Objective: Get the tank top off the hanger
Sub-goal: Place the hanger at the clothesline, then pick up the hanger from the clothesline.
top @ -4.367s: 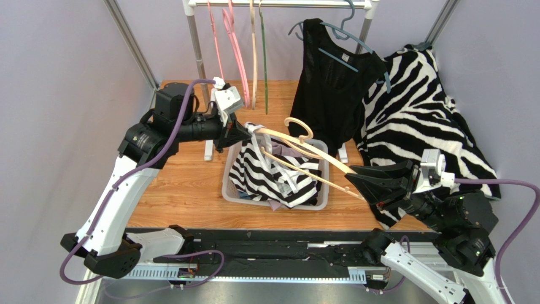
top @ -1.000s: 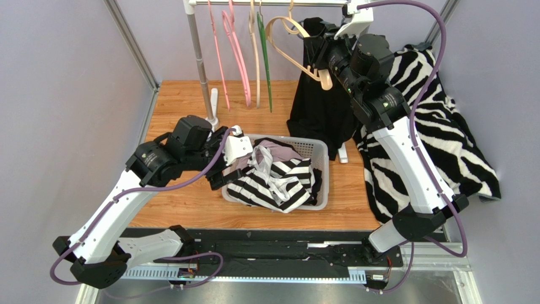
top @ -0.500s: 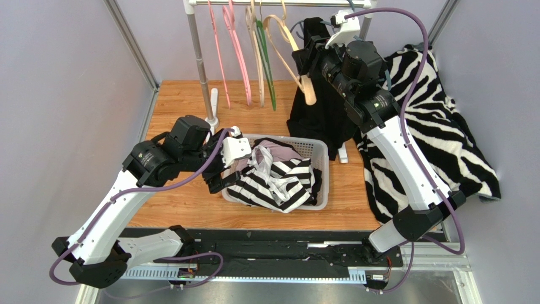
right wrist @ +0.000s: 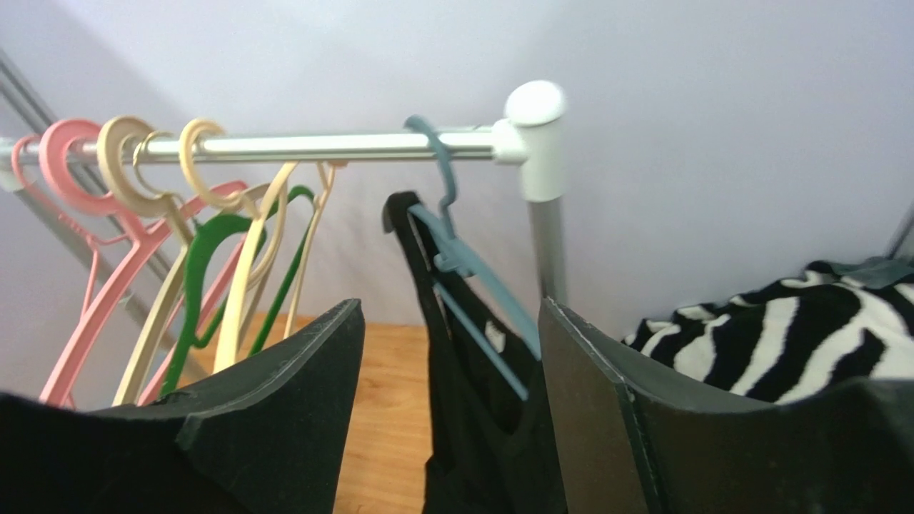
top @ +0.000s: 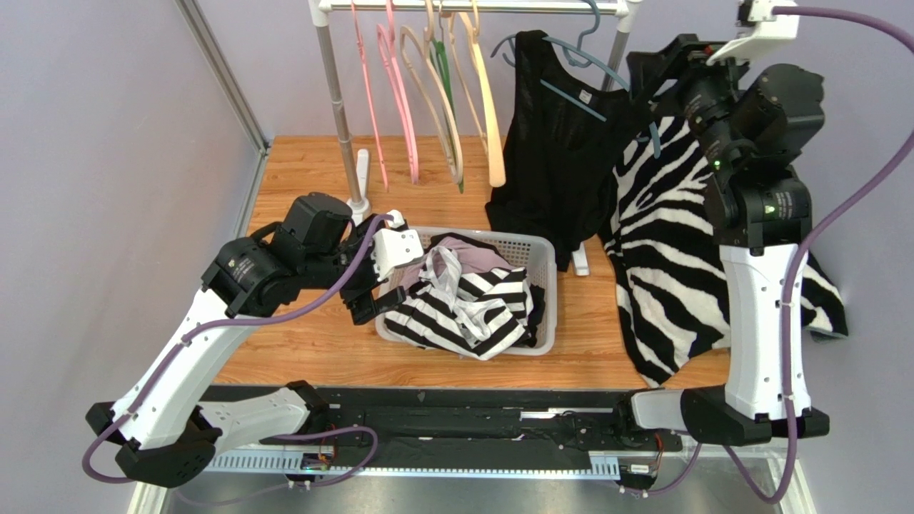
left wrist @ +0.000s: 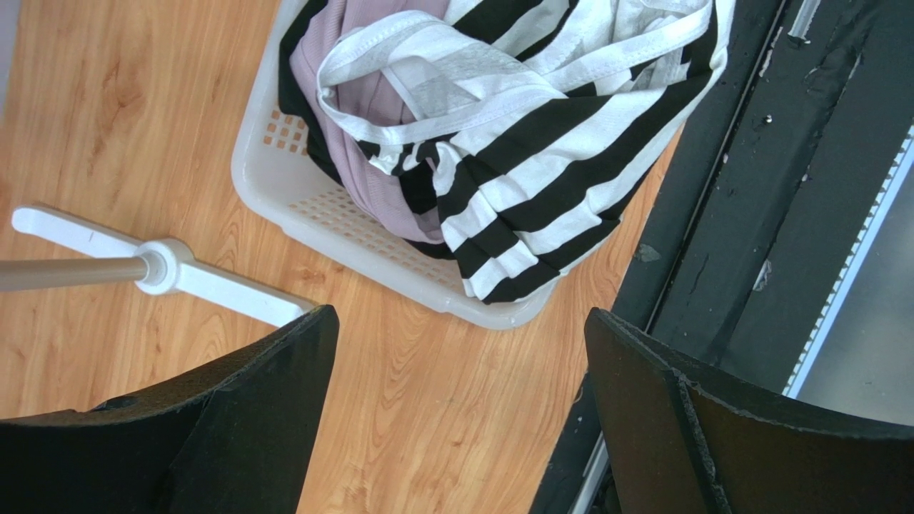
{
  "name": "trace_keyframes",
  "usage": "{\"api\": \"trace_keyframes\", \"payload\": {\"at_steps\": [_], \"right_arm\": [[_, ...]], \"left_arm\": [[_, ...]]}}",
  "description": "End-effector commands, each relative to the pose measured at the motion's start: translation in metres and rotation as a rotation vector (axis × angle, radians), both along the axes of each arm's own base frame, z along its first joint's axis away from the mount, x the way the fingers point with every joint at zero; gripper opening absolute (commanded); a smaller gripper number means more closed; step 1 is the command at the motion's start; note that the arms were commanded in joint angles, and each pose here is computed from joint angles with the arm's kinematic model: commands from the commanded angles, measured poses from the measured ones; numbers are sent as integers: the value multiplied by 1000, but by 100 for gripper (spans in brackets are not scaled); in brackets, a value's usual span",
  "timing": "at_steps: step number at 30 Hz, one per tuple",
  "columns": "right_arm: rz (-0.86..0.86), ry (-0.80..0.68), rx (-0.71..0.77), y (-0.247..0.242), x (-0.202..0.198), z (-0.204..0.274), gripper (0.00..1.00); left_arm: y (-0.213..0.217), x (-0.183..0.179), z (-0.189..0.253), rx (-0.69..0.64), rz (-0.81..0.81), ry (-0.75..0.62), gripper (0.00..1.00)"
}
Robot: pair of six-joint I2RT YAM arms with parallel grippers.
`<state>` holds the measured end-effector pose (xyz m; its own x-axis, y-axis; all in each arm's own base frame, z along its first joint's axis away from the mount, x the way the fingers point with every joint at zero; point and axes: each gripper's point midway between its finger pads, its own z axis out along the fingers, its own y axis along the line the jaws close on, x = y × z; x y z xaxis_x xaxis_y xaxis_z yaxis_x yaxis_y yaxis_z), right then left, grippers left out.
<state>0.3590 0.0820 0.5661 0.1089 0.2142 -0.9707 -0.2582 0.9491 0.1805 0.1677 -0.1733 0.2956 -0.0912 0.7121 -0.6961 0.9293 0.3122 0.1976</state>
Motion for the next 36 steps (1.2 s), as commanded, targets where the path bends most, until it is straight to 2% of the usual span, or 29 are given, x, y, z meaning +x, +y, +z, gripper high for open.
{"api": "trace_keyframes", "payload": {"at_steps": [1, 5, 11, 18, 25, 28, 31, 36], "right_arm": [[62, 42, -16, -6, 17, -15, 67], [83, 84, -53, -5, 31, -39, 75], [75, 87, -121, -8, 46, -61, 80], [42, 76, -178, -18, 58, -68, 79], [138, 107, -163, -2, 48, -94, 75], [178, 135, -154, 4, 45, -107, 71], [209, 146, -126, 10, 41, -113, 61], [260, 141, -100, 21, 39, -109, 35]], "left_arm": [[1, -4, 17, -41, 3, -28, 94], [-2, -2, 17, -45, -2, -29, 93], [-3, -1, 17, -51, -3, -34, 93], [-1, -3, 15, -55, 3, -38, 93], [-2, -2, 15, -60, 6, -40, 94], [-2, -4, 14, -63, 2, -33, 93], [-1, -4, 16, -64, 4, -40, 93], [-1, -5, 18, -70, 5, -42, 93]]}}
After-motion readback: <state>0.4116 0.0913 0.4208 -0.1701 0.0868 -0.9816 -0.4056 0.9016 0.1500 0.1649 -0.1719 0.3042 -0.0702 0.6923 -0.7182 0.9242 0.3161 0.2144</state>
